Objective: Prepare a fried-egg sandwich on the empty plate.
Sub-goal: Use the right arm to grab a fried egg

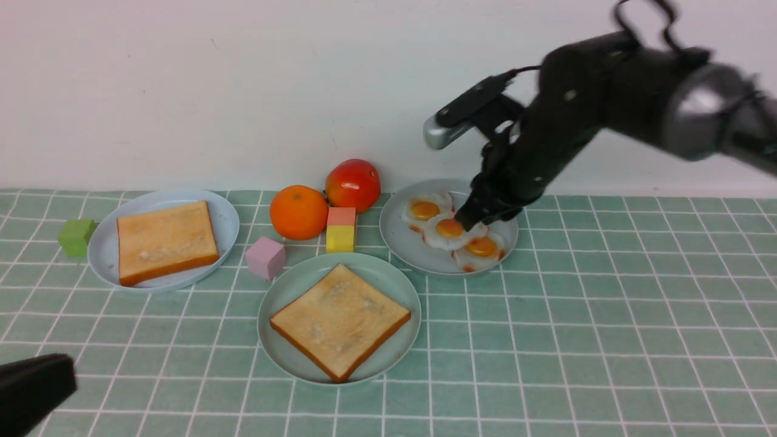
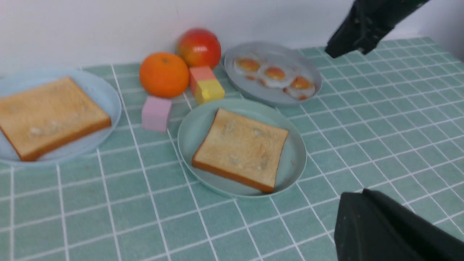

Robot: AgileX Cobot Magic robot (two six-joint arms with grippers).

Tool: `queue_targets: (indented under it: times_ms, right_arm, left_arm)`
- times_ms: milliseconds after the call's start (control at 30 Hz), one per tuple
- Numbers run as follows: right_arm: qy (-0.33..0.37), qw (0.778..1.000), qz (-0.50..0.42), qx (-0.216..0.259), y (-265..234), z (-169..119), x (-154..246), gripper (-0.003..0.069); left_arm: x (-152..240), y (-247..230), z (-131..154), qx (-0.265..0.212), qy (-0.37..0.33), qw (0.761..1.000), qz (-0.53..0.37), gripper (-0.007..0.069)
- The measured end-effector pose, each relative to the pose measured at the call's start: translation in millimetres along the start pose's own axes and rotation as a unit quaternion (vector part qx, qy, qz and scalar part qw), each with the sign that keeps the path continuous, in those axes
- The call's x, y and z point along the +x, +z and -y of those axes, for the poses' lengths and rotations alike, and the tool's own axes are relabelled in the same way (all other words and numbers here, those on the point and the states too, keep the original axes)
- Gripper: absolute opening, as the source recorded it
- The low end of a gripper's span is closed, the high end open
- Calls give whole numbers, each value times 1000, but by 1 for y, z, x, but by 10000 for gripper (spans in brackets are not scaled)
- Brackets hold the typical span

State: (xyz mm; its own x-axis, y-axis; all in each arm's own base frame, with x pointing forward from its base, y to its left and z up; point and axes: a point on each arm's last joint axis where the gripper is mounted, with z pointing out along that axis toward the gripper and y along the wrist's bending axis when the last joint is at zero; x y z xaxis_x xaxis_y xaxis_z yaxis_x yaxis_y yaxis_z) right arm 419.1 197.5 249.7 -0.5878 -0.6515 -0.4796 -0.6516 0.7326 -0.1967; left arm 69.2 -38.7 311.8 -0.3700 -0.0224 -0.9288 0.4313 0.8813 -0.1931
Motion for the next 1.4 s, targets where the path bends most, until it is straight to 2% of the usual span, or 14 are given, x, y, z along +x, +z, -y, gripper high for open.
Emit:
queue_targets:
  times_ms: [33,67,167,267,533,633,733,933,1167,1400]
  right_arm:
    - [-1,1000,1,0,0,-1,-1,206]
    - [-17,1000,5,13,14,-3,-5,267]
    - [-34,999,8,20,33,-6,-7,377]
    - [-24,1000,2,20,43,-6,-4,430]
    - [55,998,4,-10,26,26,-7,440]
    - [47,999,10,-18,29,25,-9,440]
    - [24,999,9,-24,47,10,-11,443]
    - [-29,1000,1,8,78,-10,-11,509]
    - [-59,998,14,37,94,-13,-12,582]
    - [-72,996,17,44,108,-15,-9,584]
  left_arm:
    - [0,1,0,0,-1,1000,-1,-13]
    - [0,6,1,-2,-11,1000,-12,-13]
    - [1,14,2,-7,-19,999,-32,-13]
    - [2,19,2,-10,-21,999,-42,-13]
    - [2,20,1,-15,-11,999,-40,-13]
    - [1,21,1,-18,-5,999,-41,-13]
    - [1,21,1,-17,-2,999,-36,-13]
    - [0,21,1,-16,-1,999,-32,-13]
    - [0,21,1,-15,-1,999,-31,-13]
    - [0,21,1,-15,-1,999,-31,-13]
